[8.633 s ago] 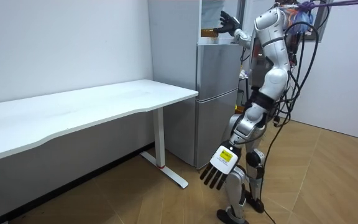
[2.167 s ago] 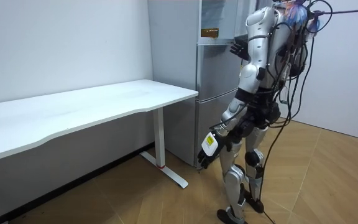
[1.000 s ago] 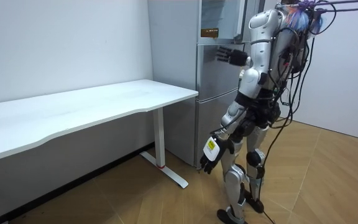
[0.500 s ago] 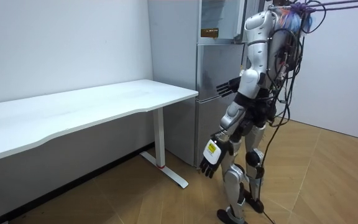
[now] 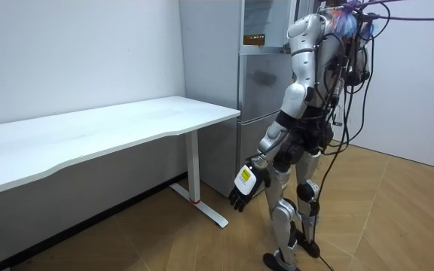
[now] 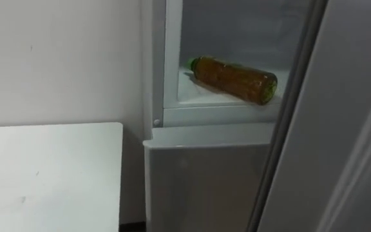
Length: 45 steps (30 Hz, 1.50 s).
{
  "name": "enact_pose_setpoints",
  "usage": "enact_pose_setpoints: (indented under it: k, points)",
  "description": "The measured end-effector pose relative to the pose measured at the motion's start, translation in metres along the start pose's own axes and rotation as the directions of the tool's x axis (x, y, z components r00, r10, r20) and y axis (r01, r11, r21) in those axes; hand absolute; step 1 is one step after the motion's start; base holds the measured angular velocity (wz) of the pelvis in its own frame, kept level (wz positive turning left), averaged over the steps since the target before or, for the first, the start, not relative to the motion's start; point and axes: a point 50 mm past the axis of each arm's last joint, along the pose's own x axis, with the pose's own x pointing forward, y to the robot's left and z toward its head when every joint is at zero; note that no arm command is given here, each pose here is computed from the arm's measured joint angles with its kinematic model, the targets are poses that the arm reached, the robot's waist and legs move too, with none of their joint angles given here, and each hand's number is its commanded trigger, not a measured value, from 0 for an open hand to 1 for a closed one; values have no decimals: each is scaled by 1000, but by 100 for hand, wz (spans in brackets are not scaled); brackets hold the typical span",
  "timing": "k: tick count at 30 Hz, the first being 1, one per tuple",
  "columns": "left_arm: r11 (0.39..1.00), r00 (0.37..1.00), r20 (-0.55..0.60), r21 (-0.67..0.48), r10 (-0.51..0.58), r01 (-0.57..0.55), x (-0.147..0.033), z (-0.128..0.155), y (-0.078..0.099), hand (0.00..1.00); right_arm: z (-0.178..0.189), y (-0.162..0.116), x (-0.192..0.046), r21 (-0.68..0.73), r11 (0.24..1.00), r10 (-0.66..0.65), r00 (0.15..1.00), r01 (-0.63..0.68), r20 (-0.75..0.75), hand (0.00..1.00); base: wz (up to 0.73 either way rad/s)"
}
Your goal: Put the bottle in the upper fridge
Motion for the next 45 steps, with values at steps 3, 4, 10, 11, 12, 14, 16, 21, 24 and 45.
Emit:
enact_pose_setpoints:
  k: [3,4,10,11,12,14,16,21,24,45]
  points:
    - [1000,1000,-7,-5,6,-6,-1,-2,-4,0,19,-8,1,6,992,-125,988,125,90,0,-2]
    - [1000,1000,-8,-9,5,-5,-1,-3,-6,0,31,-9,1,11,987,-161,976,161,144,0,-7]
    - [999,1000,-15,-33,12,-13,-2,-6,-7,0,84,-5,-4,50,961,-267,873,271,407,0,0]
    - [999,1000,-17,-39,14,-15,-2,-7,-7,0,85,-5,-4,29,958,-270,869,284,415,0,7]
    - [999,1000,-23,-44,10,-11,-2,-8,-7,0,84,-5,-5,8,953,-279,864,303,419,0,4]
    - [999,1000,-21,-47,-3,2,-2,-8,-10,0,86,-6,-6,-7,944,-295,849,331,437,0,-2]
    - [999,1000,-12,-49,-22,21,-2,-7,-11,0,86,-5,-6,-8,938,-308,842,347,443,0,-2]
    - [998,999,-7,-43,-53,53,-2,-8,-16,0,88,5,-5,3,947,-288,844,322,452,0,-2]
    - [997,998,0,-36,-70,70,0,-3,-19,0,92,13,-6,-5,961,-241,851,275,467,0,-4]
    - [982,985,54,100,-164,158,3,13,-20,0,90,61,2,-11,996,80,876,-85,475,0,0]
